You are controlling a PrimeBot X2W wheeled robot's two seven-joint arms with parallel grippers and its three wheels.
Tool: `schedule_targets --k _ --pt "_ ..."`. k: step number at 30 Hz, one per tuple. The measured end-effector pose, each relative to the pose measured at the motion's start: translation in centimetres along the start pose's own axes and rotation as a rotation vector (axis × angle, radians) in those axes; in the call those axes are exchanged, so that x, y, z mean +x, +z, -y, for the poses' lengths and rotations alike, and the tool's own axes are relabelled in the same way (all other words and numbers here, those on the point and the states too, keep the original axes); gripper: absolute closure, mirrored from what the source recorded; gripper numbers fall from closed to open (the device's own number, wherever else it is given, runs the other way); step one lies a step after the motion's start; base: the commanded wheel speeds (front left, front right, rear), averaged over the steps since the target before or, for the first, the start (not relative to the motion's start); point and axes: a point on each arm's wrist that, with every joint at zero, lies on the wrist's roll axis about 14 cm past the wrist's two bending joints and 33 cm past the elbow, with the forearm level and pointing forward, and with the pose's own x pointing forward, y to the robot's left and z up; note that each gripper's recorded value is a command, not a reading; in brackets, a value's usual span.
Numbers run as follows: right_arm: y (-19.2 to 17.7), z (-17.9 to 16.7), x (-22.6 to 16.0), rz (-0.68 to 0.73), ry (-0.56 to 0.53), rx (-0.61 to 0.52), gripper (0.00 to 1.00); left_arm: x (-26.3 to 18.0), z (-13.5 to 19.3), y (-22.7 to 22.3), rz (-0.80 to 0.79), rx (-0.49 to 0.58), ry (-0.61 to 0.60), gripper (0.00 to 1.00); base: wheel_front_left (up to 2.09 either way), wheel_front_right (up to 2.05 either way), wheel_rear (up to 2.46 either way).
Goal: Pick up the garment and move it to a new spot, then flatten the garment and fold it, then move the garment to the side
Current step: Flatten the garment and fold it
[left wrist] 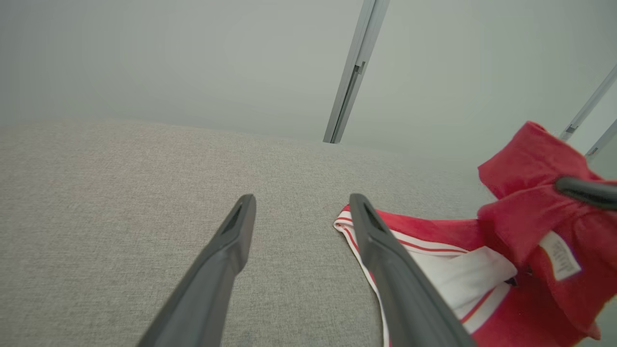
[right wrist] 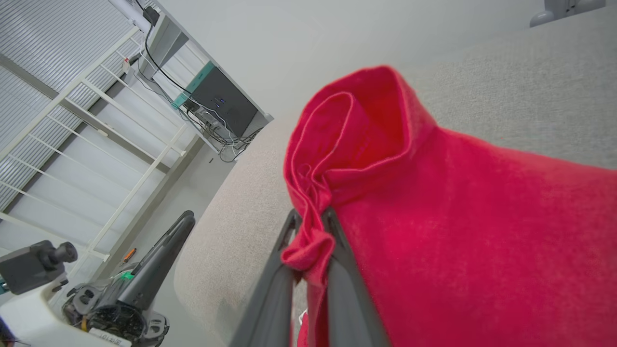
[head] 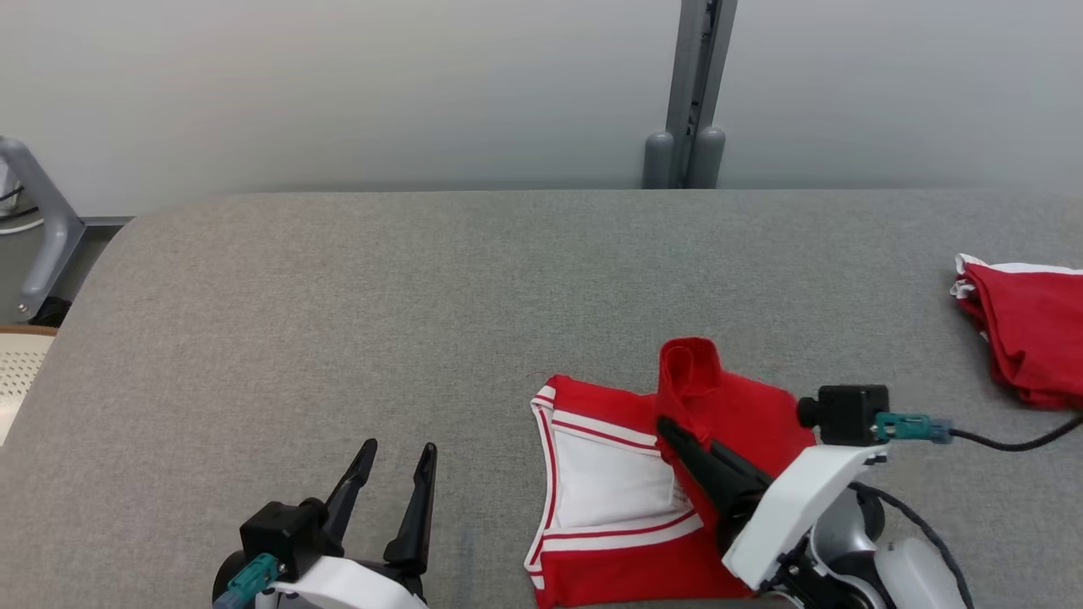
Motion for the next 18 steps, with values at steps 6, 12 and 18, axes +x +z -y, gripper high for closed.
schedule_targets --k 6,12,18 --pt "-2.7 -0.7 2.2 -0.074 0.017 -0.031 1.00 -0.6 -0.7 0.1 0.005 0.001 0.023 0.00 0.00 0.00 0.00" --pt "-5.3 -0.1 3.7 -0.151 -0.002 -0.061 1.00 -1.0 -1.1 0.0 0.006 -0.004 0.040 0.00 0.00 0.00 0.00" --pt "-6.8 -1.6 4.7 -0.190 0.051 -0.050 0.31 -1.1 -1.3 -0.1 0.004 -0.007 0.051 0.00 0.00 0.00 0.00"
